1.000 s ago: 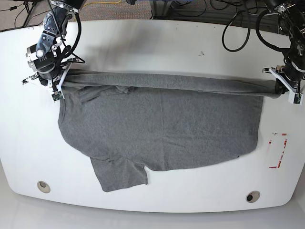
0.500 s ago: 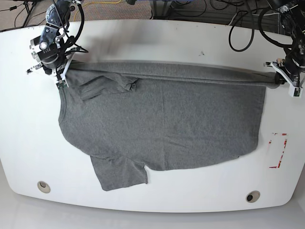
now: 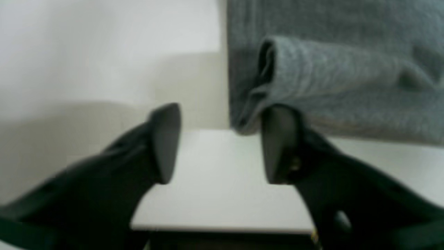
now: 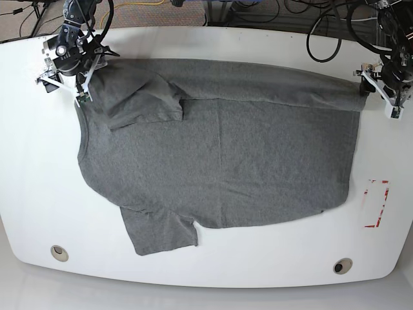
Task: Layout the t-shirt on the table in an organized manner, then fold the t-shirt properly
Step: 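Open both grippers and release the flattened shirt edge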
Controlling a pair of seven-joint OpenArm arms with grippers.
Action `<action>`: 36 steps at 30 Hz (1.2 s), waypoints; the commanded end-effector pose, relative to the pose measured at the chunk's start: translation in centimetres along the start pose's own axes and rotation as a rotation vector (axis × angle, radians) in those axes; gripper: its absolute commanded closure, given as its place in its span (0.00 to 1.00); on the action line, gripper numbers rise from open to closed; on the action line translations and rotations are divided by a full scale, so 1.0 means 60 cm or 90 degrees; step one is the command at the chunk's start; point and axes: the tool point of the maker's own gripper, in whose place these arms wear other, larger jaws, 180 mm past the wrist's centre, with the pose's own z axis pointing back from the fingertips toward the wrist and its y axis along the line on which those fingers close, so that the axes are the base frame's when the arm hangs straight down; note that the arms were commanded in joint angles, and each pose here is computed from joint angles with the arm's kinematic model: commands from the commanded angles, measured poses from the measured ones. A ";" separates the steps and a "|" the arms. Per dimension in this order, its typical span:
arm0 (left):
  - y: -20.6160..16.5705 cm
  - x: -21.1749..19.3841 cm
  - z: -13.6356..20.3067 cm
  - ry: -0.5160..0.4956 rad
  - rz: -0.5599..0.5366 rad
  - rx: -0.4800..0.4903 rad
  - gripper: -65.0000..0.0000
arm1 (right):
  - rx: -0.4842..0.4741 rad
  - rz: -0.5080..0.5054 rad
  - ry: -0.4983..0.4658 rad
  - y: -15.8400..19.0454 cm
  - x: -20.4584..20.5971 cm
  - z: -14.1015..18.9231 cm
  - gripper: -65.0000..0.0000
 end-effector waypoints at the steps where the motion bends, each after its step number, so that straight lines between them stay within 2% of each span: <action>1: 0.016 0.020 0.013 -0.018 -0.014 0.017 0.44 | -0.024 -0.002 -0.009 -0.019 0.005 0.009 0.19; 11: 0.027 0.083 0.063 -0.087 -0.066 0.059 0.44 | -0.035 -0.009 -0.025 -0.031 0.023 0.012 0.19; 15: 0.035 0.125 0.089 -0.137 -0.076 0.084 0.44 | -0.043 -0.020 -0.029 -0.041 0.026 0.014 0.19; 21: 0.060 0.162 0.115 -0.185 -0.080 0.113 0.44 | -0.077 -0.072 -0.047 -0.085 0.037 0.021 0.27; 24: 0.070 0.184 0.126 -0.212 -0.082 0.124 0.44 | -0.079 -0.076 -0.051 -0.088 0.041 0.022 0.30; 30: 0.089 0.205 0.143 -0.243 -0.070 0.146 0.44 | -0.088 -0.084 -0.039 -0.097 0.028 0.023 0.30; 33: 0.088 0.218 0.145 -0.253 -0.072 0.146 0.44 | -0.103 -0.115 -0.037 -0.116 0.016 0.026 0.30; 36: 0.065 0.225 0.130 -0.252 -0.083 0.122 0.44 | -0.105 -0.147 -0.064 -0.124 0.039 0.030 0.30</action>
